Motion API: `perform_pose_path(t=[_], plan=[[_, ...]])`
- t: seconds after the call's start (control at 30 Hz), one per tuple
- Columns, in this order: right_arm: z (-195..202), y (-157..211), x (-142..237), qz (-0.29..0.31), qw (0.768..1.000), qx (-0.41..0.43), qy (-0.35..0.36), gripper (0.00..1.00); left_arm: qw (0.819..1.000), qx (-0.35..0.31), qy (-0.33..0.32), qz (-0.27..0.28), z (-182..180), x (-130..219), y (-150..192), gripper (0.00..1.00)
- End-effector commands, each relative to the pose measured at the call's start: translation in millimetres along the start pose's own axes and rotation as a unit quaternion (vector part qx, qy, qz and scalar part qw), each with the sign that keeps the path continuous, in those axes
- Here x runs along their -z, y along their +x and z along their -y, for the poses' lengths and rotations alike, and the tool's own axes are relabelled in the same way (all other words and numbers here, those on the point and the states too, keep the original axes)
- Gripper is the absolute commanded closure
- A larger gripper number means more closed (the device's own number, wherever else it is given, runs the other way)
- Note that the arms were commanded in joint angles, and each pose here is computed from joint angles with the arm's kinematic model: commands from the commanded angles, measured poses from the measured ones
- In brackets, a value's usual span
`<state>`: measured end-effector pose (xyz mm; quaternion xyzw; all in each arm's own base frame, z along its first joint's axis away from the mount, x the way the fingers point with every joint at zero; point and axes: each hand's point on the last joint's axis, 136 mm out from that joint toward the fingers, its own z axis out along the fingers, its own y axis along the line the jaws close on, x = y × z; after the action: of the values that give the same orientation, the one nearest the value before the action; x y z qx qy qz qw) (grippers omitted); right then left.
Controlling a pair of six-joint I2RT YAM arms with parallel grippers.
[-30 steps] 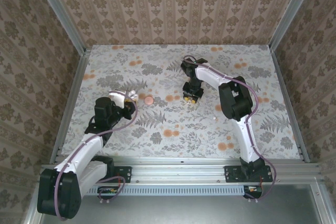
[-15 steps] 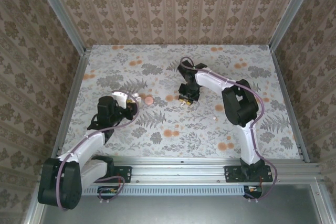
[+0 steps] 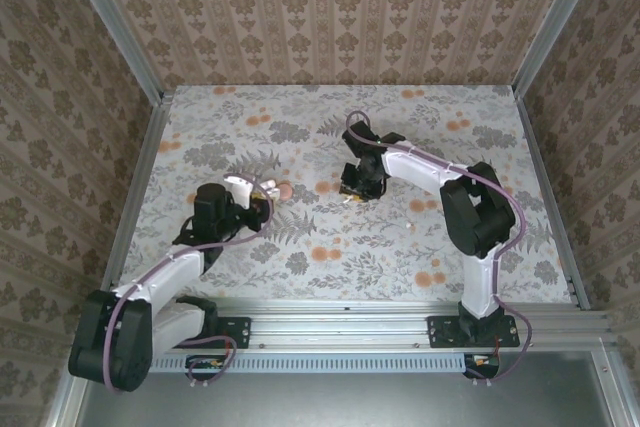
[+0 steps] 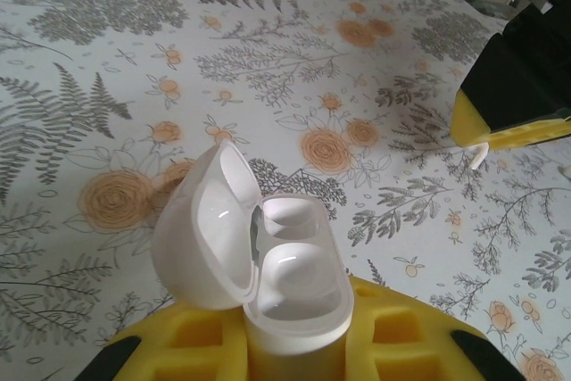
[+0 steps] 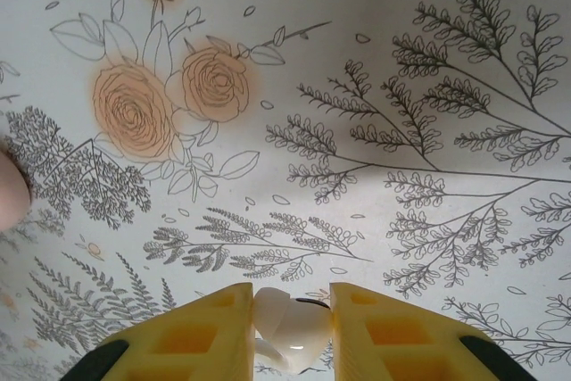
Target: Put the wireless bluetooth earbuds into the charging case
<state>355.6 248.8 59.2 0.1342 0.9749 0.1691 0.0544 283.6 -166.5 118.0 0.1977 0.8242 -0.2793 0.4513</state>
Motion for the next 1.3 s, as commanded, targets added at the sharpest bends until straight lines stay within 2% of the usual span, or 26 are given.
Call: perform_pose_path(t=[0.0, 0.17, 0.3, 0.63, 0.93, 1.27], plan=[[-11, 2, 10, 0.019, 0.999, 0.030, -0.036, 0.74, 0.999, -0.013, 0.024, 0.017, 10, -6, -15, 0.91], [-19, 0, 13, 0.047, 0.994, 0.065, -0.070, 0.74, 0.999, -0.023, 0.044, 0.006, 19, -19, -10, 0.91], [-28, 3, 9, 0.063, 0.988, 0.103, -0.095, 0.74, 0.996, -0.035, 0.085, -0.011, 33, -31, -5, 0.91], [-48, 4, 10, 0.095, 0.968, 0.177, -0.153, 0.74, 0.988, -0.071, 0.134, -0.013, 47, -41, 4, 0.91], [-68, 3, 22, 0.152, 0.930, 0.252, -0.222, 0.75, 0.974, -0.102, 0.199, -0.025, 62, -48, 16, 0.91], [-77, 13, 46, 0.215, 0.883, 0.315, -0.274, 0.75, 0.961, -0.154, 0.230, -0.013, 75, -45, 27, 0.91]])
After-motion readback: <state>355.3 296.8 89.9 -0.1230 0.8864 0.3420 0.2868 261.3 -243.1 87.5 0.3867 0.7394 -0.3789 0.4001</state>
